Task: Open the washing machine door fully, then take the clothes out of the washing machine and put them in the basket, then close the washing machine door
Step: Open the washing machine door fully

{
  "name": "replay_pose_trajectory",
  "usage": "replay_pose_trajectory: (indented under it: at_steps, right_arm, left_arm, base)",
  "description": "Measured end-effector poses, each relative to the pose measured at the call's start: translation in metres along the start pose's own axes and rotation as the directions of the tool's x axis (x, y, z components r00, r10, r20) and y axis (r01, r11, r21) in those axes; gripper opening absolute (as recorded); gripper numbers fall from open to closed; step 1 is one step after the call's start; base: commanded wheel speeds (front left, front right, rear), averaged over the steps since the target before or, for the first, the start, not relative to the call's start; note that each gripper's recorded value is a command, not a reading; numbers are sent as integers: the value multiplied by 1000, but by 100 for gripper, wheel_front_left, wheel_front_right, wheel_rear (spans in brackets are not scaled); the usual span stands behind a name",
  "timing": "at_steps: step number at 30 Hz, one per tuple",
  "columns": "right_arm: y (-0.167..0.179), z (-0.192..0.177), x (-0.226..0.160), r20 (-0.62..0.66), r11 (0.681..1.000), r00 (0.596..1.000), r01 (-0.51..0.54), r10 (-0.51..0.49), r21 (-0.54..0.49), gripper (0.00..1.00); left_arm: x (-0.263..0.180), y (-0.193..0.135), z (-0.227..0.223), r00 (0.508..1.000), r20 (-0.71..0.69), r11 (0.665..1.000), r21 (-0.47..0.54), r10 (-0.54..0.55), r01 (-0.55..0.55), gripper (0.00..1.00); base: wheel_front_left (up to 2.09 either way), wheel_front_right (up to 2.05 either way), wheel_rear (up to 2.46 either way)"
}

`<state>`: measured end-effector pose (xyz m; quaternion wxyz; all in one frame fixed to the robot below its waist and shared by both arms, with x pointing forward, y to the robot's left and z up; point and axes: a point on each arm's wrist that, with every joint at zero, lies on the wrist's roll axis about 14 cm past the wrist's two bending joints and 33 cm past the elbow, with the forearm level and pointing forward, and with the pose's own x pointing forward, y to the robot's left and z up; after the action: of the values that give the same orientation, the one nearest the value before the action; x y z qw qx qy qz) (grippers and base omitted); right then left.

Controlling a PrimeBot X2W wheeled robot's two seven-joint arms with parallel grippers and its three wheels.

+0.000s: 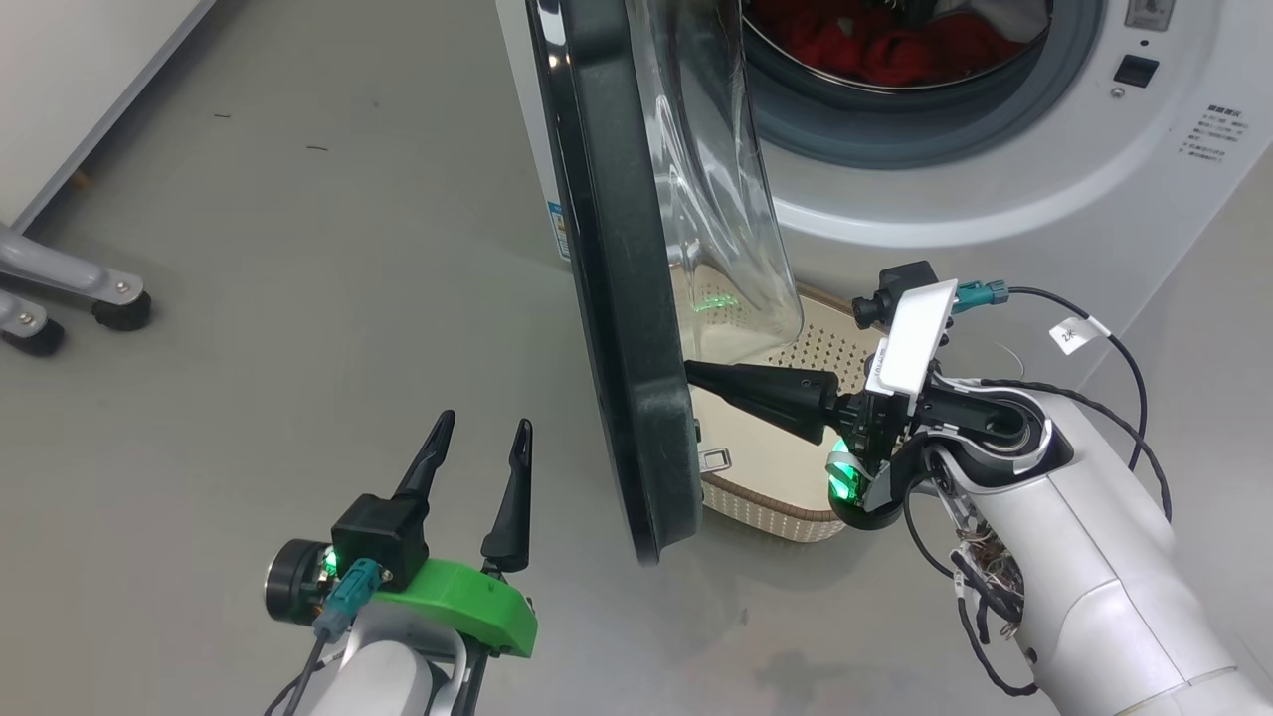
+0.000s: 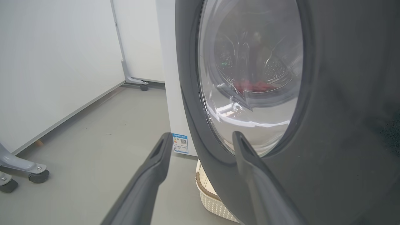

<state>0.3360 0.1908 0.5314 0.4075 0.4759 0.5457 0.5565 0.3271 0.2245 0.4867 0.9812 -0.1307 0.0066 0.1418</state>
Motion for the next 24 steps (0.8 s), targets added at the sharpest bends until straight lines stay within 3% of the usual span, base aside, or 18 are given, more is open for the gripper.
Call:
replay_pose_trajectory:
  at_steps: [13, 24]
  right_arm:
    - [3, -4, 5, 31, 1000, 999, -27, 27, 12, 0]
    - [26, 20, -22, 223, 985, 962, -167, 155, 34, 0]
  left_arm:
    - [0, 1, 2, 1000, 5, 1000, -3, 3, -2, 100]
    - [5, -2, 2, 1000, 8, 1000, -11, -4, 4, 100]
  base:
    - [0, 0, 0]
    - [0, 0, 0]
